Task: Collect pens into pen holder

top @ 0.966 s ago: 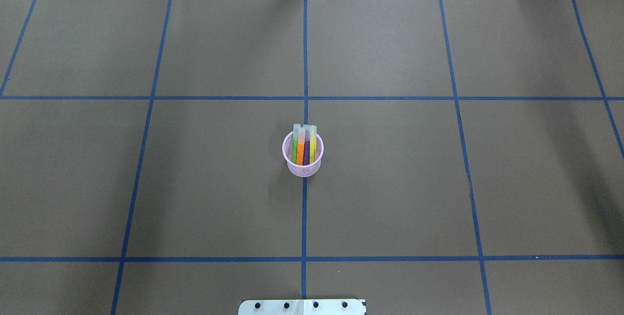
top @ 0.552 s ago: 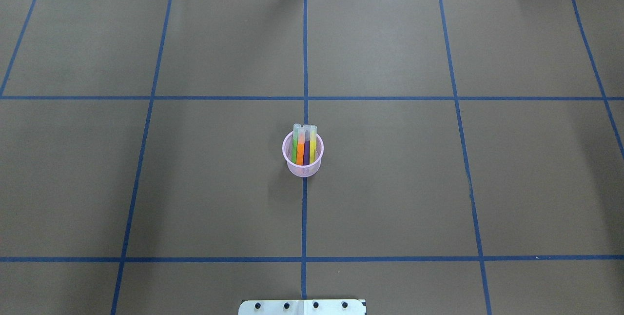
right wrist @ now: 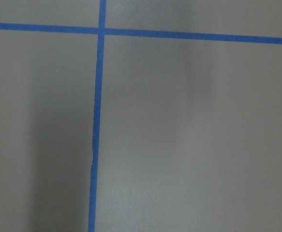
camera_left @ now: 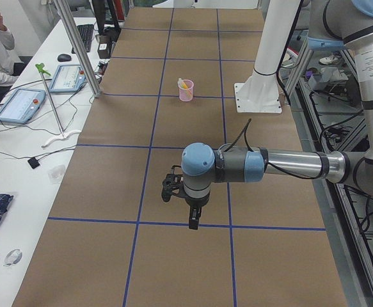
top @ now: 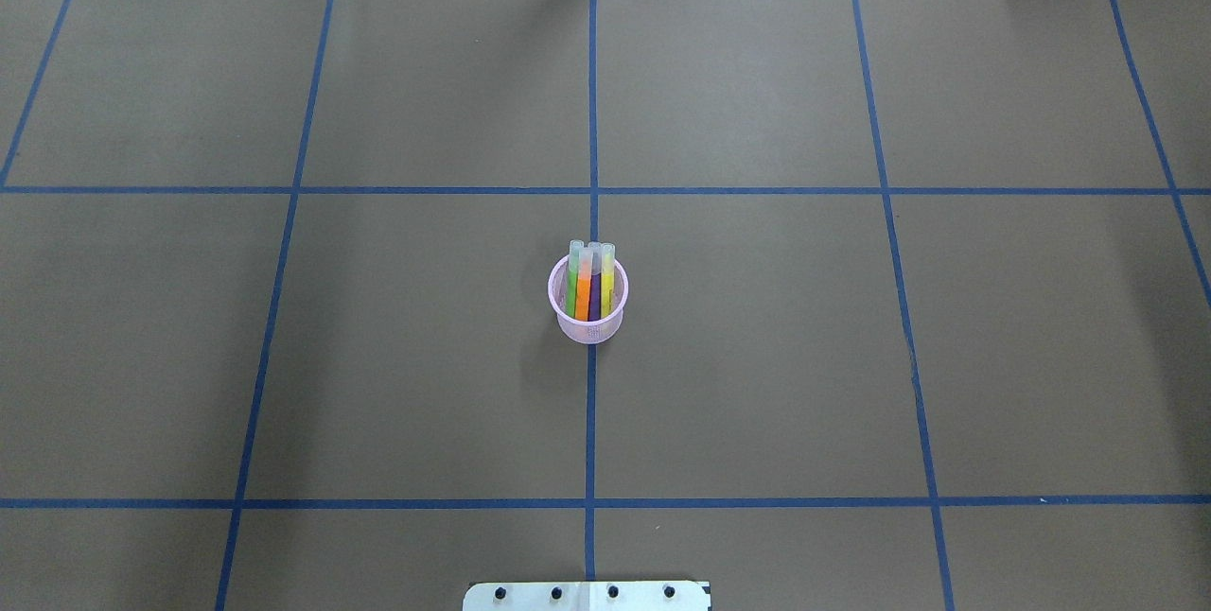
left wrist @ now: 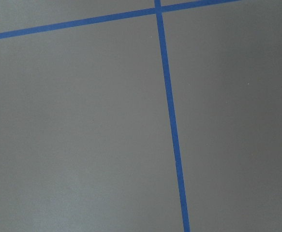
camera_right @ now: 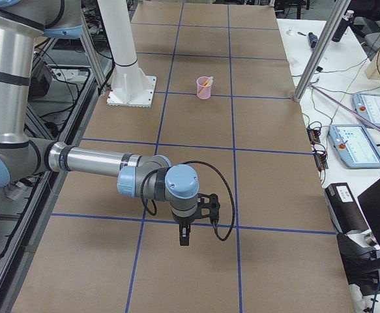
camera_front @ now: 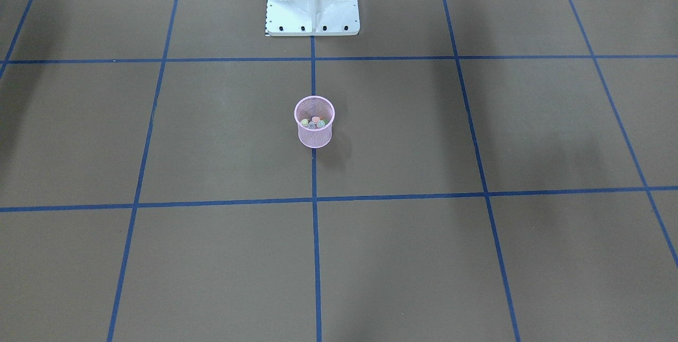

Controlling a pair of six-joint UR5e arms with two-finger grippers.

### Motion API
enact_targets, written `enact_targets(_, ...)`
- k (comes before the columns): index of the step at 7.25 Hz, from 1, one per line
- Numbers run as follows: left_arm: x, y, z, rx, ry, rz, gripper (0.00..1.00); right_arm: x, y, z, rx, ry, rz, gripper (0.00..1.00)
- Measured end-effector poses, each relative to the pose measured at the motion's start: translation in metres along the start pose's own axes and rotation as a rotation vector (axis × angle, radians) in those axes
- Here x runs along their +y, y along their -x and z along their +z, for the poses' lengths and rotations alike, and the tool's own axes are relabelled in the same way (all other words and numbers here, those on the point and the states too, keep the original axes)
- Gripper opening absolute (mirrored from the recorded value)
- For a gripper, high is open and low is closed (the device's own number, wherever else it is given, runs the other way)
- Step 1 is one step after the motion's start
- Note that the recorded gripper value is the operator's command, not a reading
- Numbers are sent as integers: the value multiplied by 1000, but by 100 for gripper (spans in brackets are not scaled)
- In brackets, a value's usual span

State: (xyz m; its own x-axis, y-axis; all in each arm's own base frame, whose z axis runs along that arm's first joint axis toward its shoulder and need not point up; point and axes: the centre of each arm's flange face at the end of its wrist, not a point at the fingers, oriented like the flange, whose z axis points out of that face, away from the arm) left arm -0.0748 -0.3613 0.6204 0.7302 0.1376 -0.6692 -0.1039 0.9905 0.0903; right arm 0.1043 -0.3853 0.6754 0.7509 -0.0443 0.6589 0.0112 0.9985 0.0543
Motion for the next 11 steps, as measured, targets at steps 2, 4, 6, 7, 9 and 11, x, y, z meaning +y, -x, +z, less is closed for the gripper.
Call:
enact_targets(2,0,-1,-1,3,-2,2,100,-6,2,-4,7,-7,-7,100)
enact_targets(4,-2,-2,-3,3,-7,8,100,-7,3,-4,5,-8,-8,100)
enact_targets(6,-4,-4,-4,2,-12,12,100,-7,4,-4,2,-9,-7,100)
enact_targets(7,-5,-4,-5,2,-13,13,100,-7,4,-5,1,-10,-7,100)
enact_targets(9,-6,-4,-5,2,-15,16,100,-8,4,-5,1,-10,-9,100)
enact_targets(11,-6,-5,-6,1,-16,18,100,-8,5,-5,0,-10,-8,100)
